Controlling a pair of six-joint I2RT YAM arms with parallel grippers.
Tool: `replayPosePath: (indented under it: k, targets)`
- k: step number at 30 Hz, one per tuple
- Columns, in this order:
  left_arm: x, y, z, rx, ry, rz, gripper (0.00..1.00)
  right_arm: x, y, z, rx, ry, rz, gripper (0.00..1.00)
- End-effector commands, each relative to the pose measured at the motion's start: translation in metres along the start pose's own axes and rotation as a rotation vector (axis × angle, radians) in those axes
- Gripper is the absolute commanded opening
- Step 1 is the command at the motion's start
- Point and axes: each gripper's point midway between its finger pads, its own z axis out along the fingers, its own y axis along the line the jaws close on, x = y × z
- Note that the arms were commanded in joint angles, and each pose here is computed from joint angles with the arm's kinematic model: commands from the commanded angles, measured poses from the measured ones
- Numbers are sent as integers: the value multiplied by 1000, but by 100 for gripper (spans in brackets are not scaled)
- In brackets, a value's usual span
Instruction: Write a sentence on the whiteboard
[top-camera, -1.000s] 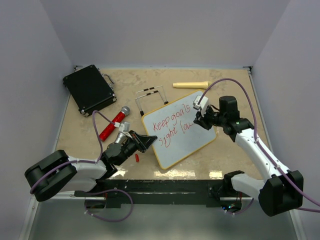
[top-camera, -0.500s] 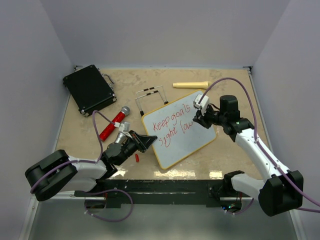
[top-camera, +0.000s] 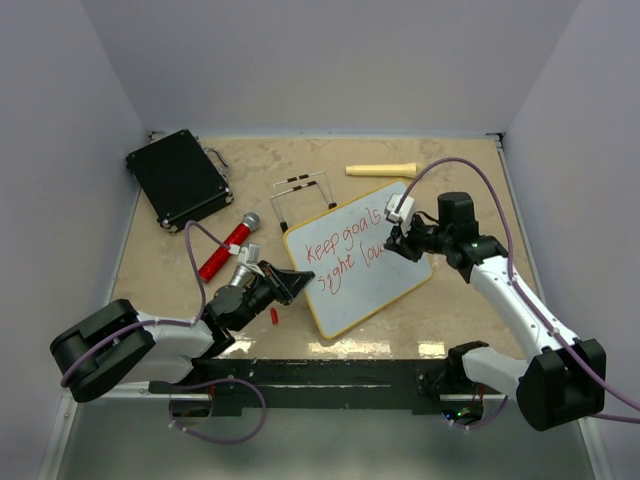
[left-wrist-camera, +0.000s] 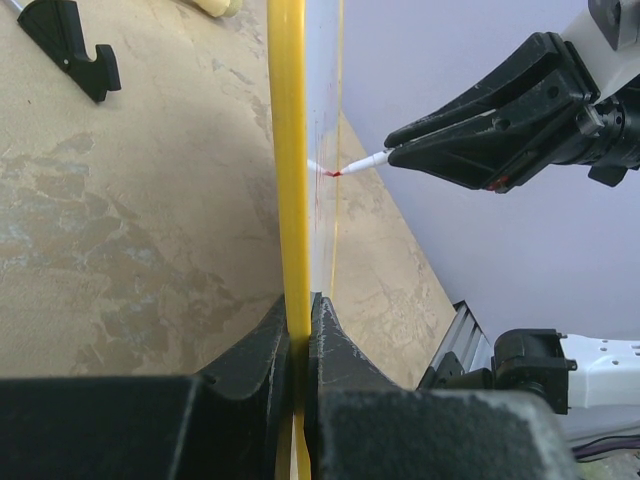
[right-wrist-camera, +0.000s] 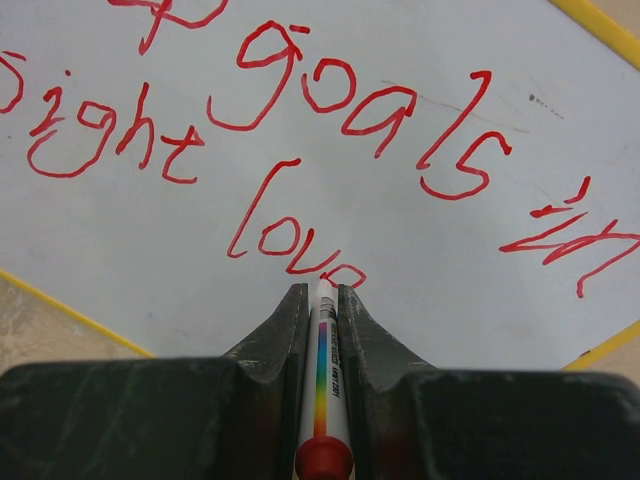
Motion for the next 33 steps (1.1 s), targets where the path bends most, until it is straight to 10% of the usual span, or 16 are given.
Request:
replayPosePath:
  k: [1,33]
  targets:
    - [-7,-15,0,76,-19,59,0,-3,0,-3,-19,14,-21,0]
    - [-5,-11,-3,59,-13,64,0,-33,-14,-38,67,-107,-61,0]
